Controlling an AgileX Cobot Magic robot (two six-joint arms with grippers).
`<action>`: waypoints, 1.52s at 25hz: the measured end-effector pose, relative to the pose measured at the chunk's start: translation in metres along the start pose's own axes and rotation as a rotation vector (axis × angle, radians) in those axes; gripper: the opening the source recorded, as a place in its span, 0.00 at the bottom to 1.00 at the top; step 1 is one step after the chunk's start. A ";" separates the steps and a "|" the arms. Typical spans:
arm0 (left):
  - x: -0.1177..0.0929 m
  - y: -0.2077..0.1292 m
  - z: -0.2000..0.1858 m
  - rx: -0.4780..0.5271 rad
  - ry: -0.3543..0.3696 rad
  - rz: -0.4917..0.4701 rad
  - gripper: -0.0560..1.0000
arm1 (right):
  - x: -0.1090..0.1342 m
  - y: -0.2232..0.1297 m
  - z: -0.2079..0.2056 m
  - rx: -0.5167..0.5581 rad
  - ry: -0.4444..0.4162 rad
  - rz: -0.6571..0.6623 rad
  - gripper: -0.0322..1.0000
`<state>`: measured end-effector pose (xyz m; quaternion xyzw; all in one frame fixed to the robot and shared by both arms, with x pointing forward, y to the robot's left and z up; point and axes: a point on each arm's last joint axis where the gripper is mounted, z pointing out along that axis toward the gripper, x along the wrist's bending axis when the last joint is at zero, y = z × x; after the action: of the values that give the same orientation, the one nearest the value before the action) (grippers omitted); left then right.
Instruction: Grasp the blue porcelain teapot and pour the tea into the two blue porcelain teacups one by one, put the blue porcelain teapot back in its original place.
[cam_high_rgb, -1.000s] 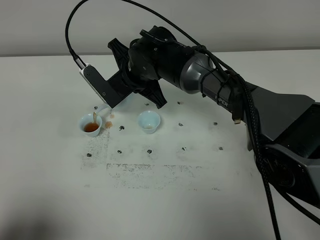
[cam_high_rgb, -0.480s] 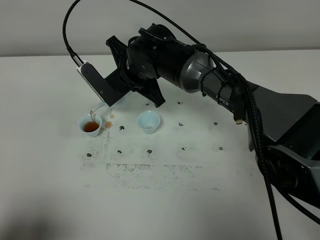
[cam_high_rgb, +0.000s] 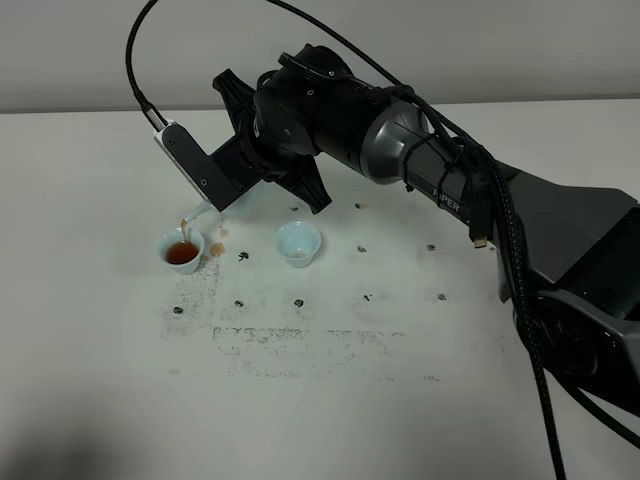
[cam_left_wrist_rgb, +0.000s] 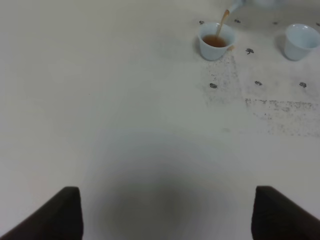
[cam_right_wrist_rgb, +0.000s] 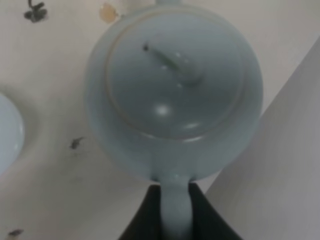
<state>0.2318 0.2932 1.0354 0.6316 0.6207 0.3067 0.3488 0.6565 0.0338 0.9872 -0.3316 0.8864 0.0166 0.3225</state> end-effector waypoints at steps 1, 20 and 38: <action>0.000 0.000 0.000 0.000 0.000 0.000 0.68 | 0.000 0.000 0.000 0.000 0.000 0.000 0.06; 0.000 0.000 0.000 0.000 0.000 0.000 0.68 | 0.001 0.000 0.000 0.001 0.016 0.001 0.06; 0.000 0.000 0.000 0.000 0.000 -0.001 0.68 | 0.002 0.004 0.000 -0.046 0.024 0.146 0.06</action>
<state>0.2318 0.2932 1.0354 0.6313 0.6210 0.3066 0.3490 0.6528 0.0361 0.9855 -0.2735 0.9114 0.0565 0.3021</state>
